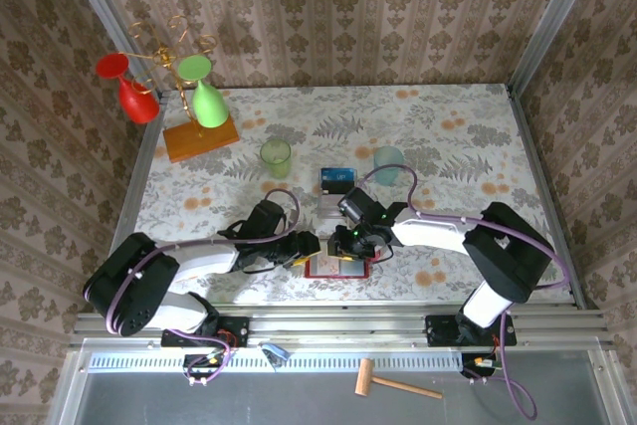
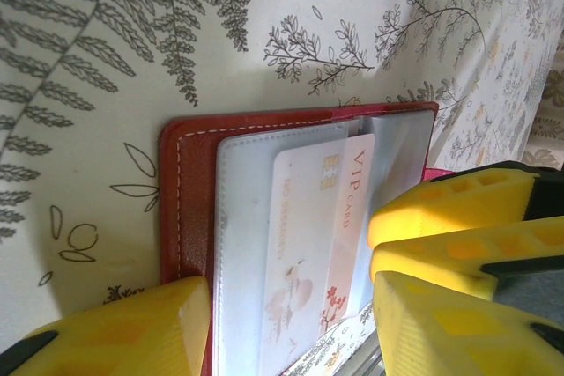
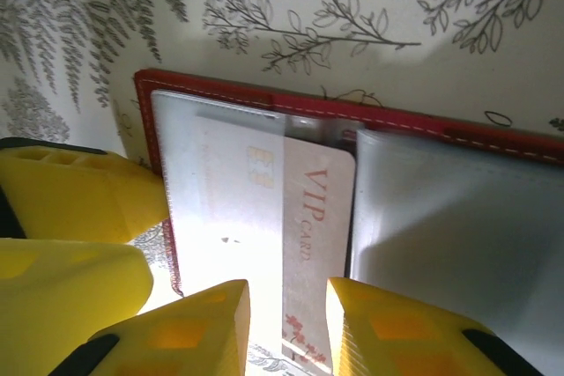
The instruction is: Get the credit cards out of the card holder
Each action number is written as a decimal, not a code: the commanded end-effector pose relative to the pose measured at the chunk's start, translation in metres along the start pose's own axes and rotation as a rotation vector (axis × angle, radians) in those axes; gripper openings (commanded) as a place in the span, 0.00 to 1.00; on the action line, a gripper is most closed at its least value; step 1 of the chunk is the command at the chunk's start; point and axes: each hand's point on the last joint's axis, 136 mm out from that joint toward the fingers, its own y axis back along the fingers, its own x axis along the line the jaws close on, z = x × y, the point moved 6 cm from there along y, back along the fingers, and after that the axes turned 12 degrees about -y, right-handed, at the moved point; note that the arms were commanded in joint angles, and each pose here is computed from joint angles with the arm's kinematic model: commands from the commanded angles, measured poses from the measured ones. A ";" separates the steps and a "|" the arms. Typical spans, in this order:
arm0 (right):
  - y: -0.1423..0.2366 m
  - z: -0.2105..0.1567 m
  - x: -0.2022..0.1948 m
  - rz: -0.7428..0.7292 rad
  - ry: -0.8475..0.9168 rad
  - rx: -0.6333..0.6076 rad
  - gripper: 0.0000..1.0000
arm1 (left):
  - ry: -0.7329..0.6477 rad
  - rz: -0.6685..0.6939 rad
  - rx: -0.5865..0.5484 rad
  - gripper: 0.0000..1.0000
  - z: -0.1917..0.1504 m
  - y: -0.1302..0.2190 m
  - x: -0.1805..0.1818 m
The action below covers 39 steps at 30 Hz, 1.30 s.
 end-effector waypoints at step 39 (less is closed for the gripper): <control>-0.005 0.001 -0.014 0.072 -0.047 -0.006 0.28 | -0.042 0.082 0.060 0.10 -0.005 -0.008 -0.008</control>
